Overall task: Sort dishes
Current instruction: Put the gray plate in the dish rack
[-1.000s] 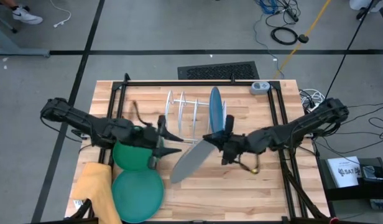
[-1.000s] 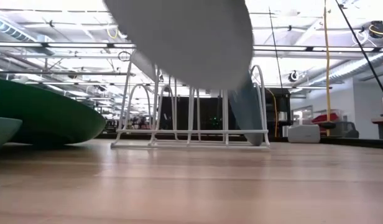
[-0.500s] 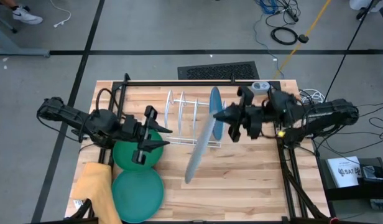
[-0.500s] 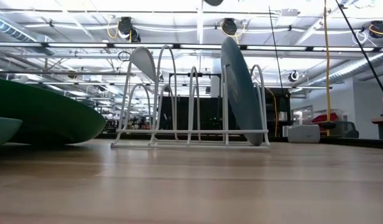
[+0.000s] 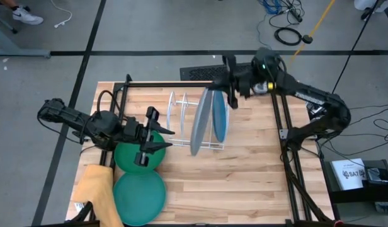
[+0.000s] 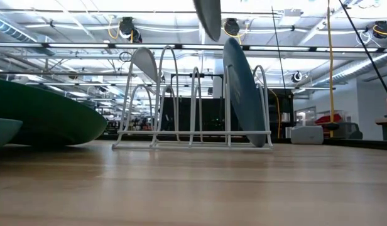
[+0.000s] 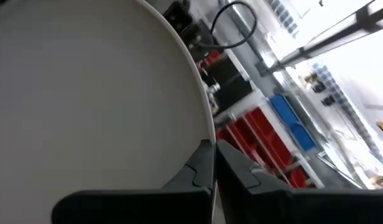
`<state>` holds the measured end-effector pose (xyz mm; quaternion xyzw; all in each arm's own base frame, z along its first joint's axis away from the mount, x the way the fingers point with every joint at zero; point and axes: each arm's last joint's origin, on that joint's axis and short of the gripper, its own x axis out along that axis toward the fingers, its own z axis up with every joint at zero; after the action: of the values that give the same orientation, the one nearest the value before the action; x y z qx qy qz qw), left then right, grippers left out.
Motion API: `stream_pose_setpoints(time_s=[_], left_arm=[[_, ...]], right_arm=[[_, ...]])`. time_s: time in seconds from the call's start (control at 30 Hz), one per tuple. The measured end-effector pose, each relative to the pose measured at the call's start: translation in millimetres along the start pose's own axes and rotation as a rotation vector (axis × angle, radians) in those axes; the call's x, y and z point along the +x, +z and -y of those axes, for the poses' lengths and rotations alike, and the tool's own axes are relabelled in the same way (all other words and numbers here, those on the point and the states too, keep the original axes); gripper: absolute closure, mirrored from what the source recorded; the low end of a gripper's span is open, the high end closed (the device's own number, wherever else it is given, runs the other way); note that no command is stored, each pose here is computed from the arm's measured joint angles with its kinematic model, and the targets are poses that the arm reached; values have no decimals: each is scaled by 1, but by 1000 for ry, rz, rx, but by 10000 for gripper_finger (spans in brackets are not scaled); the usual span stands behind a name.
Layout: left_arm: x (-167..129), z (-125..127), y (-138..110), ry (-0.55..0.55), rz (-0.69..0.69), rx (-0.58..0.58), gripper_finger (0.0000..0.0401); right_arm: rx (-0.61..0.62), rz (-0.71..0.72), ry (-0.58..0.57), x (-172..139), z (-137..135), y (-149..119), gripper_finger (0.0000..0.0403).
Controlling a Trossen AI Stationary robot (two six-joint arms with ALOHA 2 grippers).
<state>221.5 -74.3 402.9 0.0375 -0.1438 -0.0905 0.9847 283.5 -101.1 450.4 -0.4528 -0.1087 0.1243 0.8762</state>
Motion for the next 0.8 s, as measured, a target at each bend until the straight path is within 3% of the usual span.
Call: stream_pose_setpoints(time_s=[0.37,0.53,0.8], left_arm=[[0,0,-1,0,-15,24,244],[0,1,-6,-8,-64,31,244],[0,1,-8,-12,-88,60,244]], right_arm=[[138,31,108,-8,32,-88,403],[225,11,155,-7,23,-129,403],[316,6,209,-5,9,-172,403]])
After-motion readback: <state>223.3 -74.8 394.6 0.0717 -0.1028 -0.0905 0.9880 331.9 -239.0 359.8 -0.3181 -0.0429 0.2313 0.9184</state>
